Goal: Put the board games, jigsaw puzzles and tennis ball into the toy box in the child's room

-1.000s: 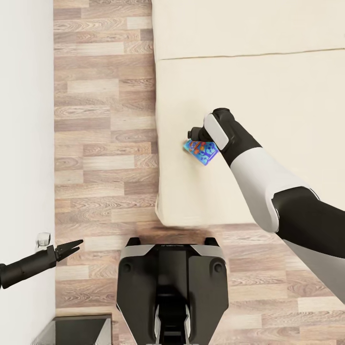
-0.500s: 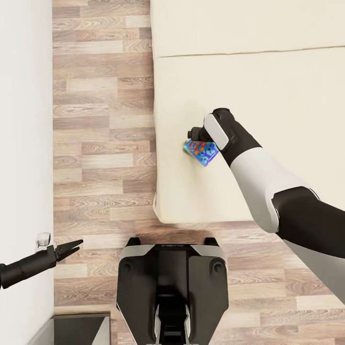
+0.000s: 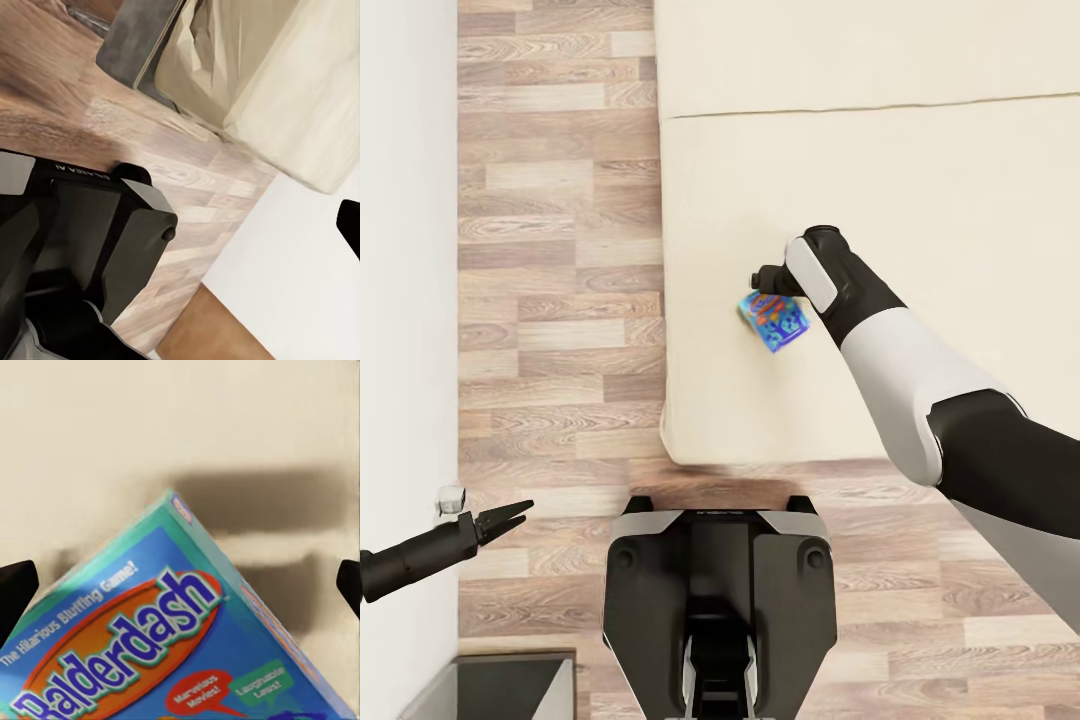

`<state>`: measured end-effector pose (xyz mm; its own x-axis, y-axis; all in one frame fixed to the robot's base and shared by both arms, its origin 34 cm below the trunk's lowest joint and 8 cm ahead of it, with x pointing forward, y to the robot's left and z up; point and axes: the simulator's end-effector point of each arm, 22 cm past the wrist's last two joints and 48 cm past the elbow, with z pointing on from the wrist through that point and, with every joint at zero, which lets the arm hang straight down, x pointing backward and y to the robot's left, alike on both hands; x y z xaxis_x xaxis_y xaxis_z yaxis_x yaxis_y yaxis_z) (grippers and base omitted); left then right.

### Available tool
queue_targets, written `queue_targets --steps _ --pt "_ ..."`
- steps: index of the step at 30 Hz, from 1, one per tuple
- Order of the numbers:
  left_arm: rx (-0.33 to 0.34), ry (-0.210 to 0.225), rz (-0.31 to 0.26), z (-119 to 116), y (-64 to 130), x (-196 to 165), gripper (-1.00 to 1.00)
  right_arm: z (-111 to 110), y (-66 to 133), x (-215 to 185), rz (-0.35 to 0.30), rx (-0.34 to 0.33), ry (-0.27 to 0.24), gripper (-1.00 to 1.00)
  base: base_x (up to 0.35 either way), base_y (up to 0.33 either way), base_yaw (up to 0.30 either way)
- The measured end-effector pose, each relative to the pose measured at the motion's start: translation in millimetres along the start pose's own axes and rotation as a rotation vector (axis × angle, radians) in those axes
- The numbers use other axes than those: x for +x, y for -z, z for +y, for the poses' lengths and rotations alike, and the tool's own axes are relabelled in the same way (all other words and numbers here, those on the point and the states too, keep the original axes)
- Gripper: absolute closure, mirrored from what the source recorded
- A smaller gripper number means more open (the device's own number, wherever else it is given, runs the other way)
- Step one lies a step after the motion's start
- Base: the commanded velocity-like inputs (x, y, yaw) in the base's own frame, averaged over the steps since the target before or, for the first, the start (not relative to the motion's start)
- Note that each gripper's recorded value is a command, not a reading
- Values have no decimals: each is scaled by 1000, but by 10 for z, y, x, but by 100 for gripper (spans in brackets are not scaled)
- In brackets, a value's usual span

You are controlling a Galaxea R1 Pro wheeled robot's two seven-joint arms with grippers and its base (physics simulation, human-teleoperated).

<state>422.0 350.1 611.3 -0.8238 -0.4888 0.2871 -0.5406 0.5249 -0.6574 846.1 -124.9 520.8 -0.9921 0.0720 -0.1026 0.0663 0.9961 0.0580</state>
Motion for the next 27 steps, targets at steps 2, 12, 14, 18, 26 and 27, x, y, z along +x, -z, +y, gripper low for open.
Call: queue_targets --steps 2,12,14,18,26,27 --pt "0 0 0 0 0 0 -100 -1 0 0 0 0 0 -100 -84 -236 0" --pt "2 0 -1 -4 1 -3 -100 -1 -1 1 0 0 1 -100 -73 -47 0" --pt "1 0 -1 -4 1 -2 -100 -1 0 2 1 0 1 -100 -49 -3 0" --pt "1 0 -1 -3 2 -2 -100 -1 1 3 1 0 1 -100 -18 77 0" --pt "0 0 0 -2 1 -1 -100 -1 -1 3 1 0 1 -100 -85 156 0" --pt "0 0 0 -2 1 -1 -100 -1 0 3 1 0 1 -100 -51 57 0"
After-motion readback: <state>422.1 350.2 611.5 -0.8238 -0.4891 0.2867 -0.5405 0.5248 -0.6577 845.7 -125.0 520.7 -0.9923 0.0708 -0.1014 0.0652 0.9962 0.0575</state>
